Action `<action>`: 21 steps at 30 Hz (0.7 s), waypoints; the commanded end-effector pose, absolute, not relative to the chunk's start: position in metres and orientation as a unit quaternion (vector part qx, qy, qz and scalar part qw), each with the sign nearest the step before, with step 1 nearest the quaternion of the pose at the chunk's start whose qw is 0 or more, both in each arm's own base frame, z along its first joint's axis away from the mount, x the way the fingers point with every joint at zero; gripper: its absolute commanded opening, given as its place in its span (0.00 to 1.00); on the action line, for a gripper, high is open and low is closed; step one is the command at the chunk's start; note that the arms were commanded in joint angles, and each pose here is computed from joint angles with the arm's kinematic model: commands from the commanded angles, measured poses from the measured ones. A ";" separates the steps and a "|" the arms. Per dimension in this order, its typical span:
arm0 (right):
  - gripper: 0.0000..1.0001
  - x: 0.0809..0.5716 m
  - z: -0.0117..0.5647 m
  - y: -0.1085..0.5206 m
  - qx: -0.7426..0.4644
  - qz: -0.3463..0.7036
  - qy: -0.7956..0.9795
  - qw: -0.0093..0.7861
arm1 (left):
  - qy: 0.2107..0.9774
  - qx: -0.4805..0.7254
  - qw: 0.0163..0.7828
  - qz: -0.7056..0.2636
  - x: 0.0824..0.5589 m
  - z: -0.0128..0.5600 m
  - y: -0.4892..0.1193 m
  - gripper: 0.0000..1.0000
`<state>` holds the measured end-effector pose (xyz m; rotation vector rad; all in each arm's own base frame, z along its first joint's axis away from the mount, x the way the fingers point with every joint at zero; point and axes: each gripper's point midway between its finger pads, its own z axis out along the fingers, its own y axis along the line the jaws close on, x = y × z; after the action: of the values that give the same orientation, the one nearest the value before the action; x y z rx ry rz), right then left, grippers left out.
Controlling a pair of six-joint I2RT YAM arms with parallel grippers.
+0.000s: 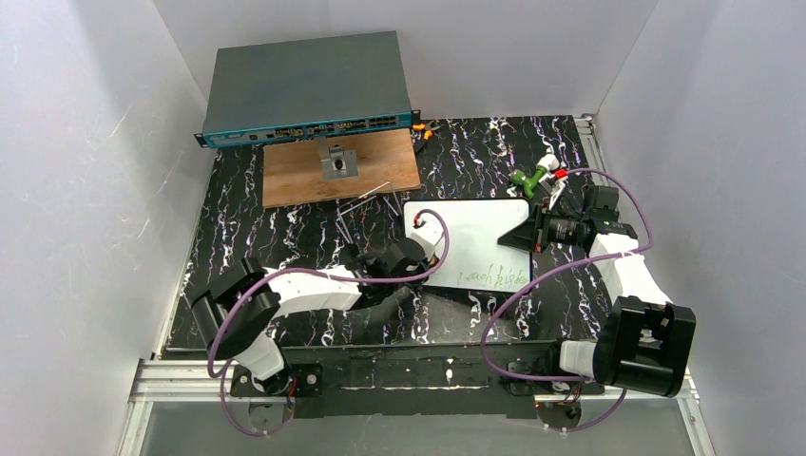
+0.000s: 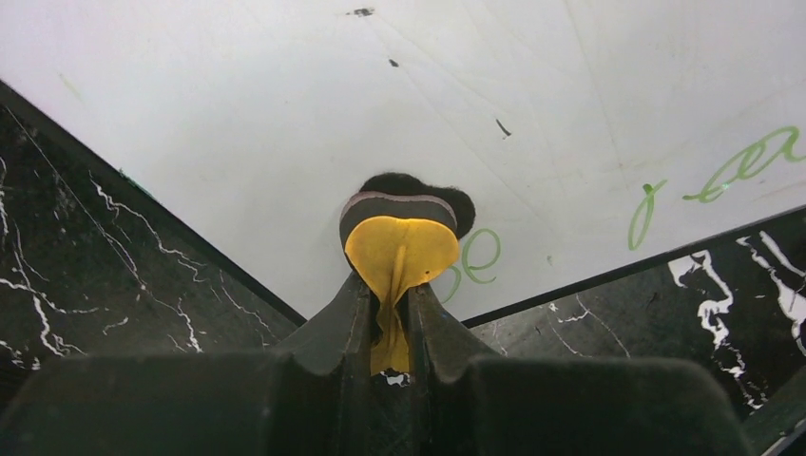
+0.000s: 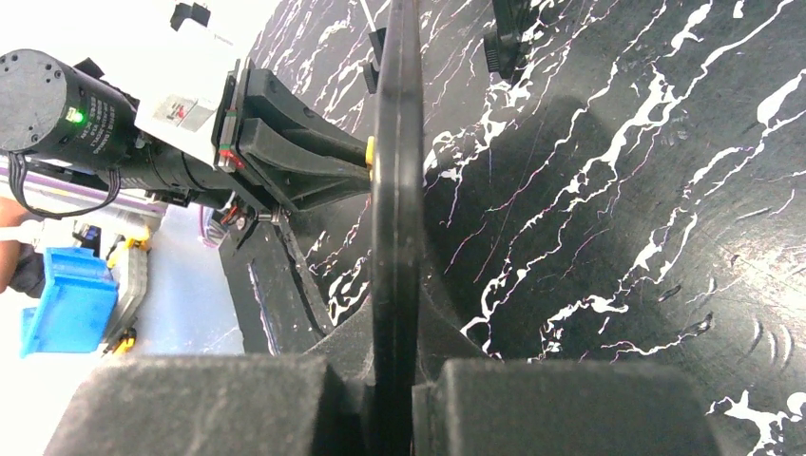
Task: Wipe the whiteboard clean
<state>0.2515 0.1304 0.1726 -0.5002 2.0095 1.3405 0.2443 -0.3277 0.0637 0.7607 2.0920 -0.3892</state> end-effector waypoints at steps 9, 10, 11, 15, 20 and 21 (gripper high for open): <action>0.01 0.232 0.184 0.147 -0.215 0.558 0.741 0.305 | 0.913 0.172 0.370 -0.020 0.234 0.011 -0.227 0.00; 0.01 0.232 0.184 0.147 -0.216 0.557 0.742 0.306 | 0.912 0.171 0.372 -0.023 0.234 0.011 -0.228 0.00; 0.01 0.232 0.184 0.147 -0.216 0.557 0.742 0.306 | 0.910 0.177 0.373 -0.032 0.233 0.011 -0.230 0.00; 0.01 0.232 0.183 0.146 -0.215 0.556 0.743 0.305 | 0.887 0.240 0.385 -0.091 0.224 0.016 -0.259 0.00; 0.01 0.232 0.184 0.146 -0.216 0.556 0.742 0.306 | 0.874 0.321 0.348 -0.104 0.205 0.008 -0.276 0.00; 0.01 0.232 0.184 0.147 -0.215 0.558 0.741 0.305 | 0.875 0.334 0.336 -0.099 0.202 0.005 -0.275 0.00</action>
<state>0.2493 0.1341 0.1740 -0.5530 1.9767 1.3461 0.2294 -0.2748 0.0285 0.6269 2.2085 -0.2698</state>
